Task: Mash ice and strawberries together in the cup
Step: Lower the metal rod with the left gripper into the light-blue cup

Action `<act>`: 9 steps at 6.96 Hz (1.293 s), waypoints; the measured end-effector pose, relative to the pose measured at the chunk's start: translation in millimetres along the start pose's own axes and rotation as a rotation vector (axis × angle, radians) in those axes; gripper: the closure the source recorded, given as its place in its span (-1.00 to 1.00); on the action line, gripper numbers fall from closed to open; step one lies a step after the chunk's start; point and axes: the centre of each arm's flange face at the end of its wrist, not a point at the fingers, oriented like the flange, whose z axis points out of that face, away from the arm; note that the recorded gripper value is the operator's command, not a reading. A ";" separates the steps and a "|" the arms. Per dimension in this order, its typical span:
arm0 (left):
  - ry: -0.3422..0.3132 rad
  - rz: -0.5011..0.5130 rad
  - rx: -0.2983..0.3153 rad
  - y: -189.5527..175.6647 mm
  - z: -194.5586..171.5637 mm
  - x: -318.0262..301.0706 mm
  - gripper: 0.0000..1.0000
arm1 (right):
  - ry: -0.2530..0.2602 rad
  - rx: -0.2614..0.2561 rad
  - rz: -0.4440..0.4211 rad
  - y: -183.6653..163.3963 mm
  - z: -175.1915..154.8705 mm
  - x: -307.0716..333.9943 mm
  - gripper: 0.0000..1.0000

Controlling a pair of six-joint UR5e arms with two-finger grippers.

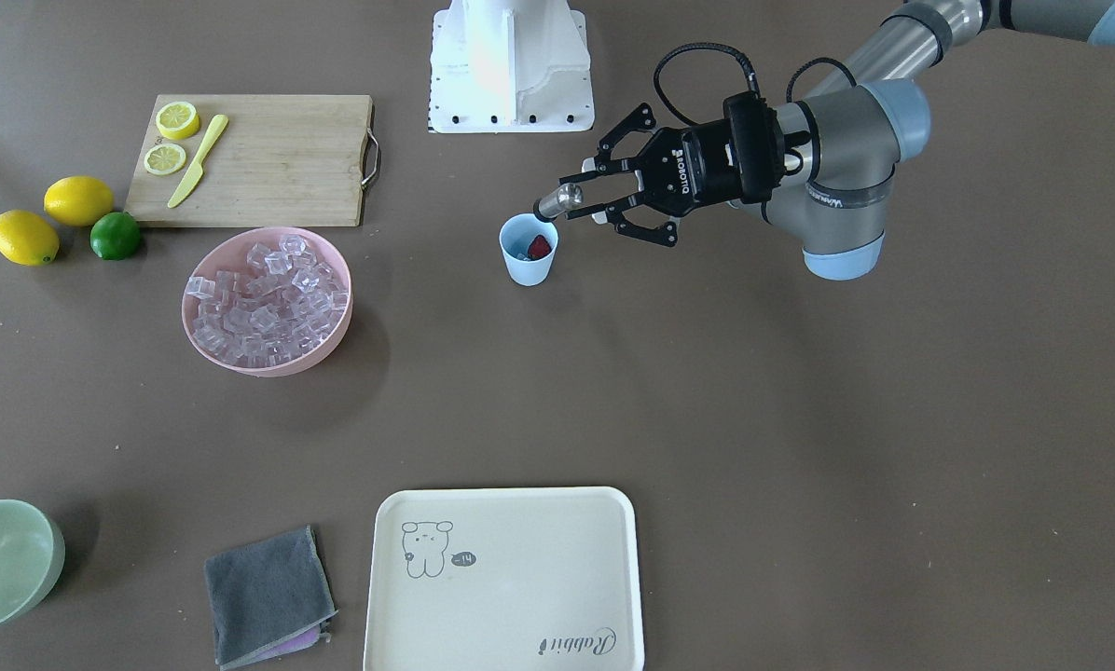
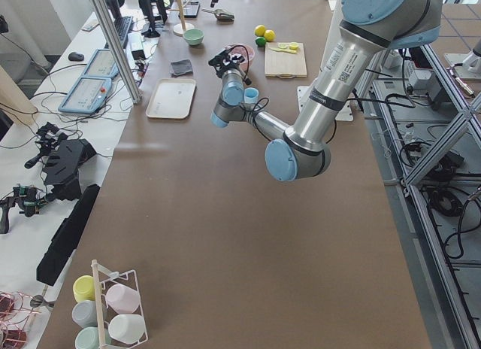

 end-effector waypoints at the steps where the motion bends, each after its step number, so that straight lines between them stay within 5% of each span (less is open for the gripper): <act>1: -0.013 0.068 0.017 -0.4 -0.1 -1.2 1.00 | -0.002 0.002 -0.001 0.8 -1.8 -0.8 -0.99; 5: -0.044 0.240 0.077 9.2 -0.1 10.4 1.00 | -0.011 0.007 -0.003 3.3 -6.8 -3.1 -0.99; 9: -0.031 0.302 0.079 39.5 9.0 33.3 1.00 | -0.013 0.013 -0.005 4.5 -11.3 -5.0 -0.99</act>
